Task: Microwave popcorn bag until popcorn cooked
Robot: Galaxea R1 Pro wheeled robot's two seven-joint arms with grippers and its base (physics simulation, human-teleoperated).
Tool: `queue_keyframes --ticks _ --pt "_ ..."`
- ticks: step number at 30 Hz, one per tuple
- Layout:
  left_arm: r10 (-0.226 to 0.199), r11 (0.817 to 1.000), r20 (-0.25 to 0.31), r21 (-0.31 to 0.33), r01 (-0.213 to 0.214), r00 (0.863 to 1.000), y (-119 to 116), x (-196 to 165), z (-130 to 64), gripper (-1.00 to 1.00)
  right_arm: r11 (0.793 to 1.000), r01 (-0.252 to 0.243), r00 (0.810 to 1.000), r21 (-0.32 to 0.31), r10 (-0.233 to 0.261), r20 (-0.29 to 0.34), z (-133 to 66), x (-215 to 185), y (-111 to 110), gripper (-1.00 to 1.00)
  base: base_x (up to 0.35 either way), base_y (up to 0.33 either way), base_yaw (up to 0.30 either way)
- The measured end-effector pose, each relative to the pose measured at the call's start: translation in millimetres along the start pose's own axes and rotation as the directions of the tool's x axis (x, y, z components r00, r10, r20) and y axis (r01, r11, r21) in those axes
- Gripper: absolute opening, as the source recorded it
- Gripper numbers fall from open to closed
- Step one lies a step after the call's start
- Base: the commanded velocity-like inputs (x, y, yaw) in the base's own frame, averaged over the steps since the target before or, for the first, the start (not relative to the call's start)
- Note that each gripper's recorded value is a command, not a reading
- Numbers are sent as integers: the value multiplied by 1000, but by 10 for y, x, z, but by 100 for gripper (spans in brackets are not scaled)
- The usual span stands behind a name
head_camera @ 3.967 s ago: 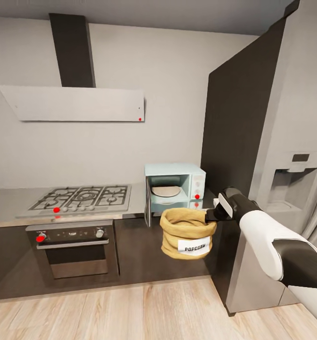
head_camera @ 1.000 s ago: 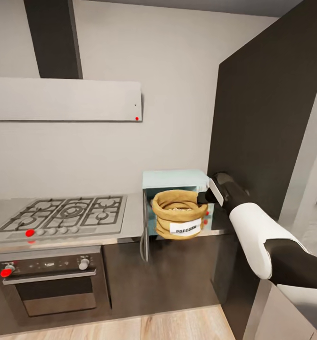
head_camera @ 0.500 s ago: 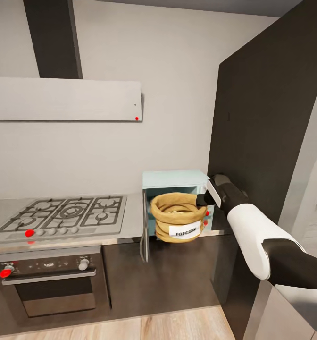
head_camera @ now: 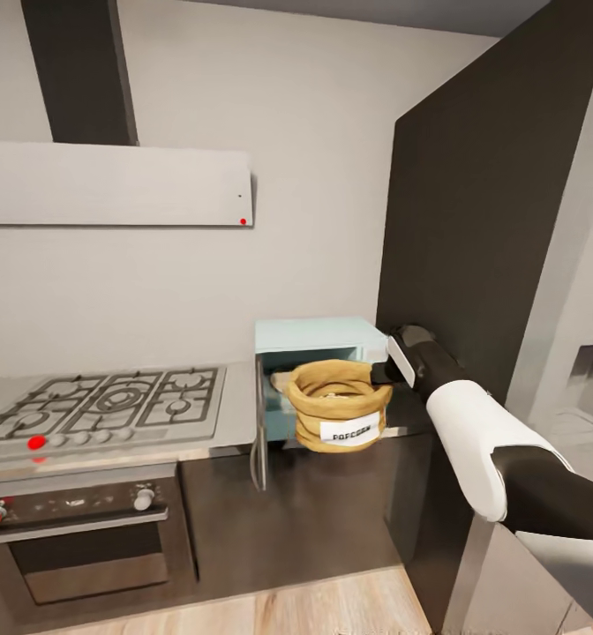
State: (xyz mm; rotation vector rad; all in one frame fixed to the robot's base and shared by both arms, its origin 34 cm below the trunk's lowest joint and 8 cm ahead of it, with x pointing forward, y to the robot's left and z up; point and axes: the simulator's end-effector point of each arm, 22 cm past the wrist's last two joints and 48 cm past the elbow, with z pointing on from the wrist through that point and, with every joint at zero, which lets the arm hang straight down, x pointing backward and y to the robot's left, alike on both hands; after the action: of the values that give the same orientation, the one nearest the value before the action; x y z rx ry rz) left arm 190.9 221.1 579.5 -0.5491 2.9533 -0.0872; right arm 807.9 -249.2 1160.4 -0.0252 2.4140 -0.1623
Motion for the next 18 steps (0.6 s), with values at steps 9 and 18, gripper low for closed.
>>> queue_keyframes --ticks 9,18 --pt "2 1000 -2 4 -2 1000 -9 6 0 100 1000 -2 1000 14 2 0 1 1 -39 -100 0 0 -283" --pt "4 1000 -2 6 -4 1000 -11 11 0 100 1000 -2 1000 9 2 0 -1 0 -15 -100 0 1 -281"
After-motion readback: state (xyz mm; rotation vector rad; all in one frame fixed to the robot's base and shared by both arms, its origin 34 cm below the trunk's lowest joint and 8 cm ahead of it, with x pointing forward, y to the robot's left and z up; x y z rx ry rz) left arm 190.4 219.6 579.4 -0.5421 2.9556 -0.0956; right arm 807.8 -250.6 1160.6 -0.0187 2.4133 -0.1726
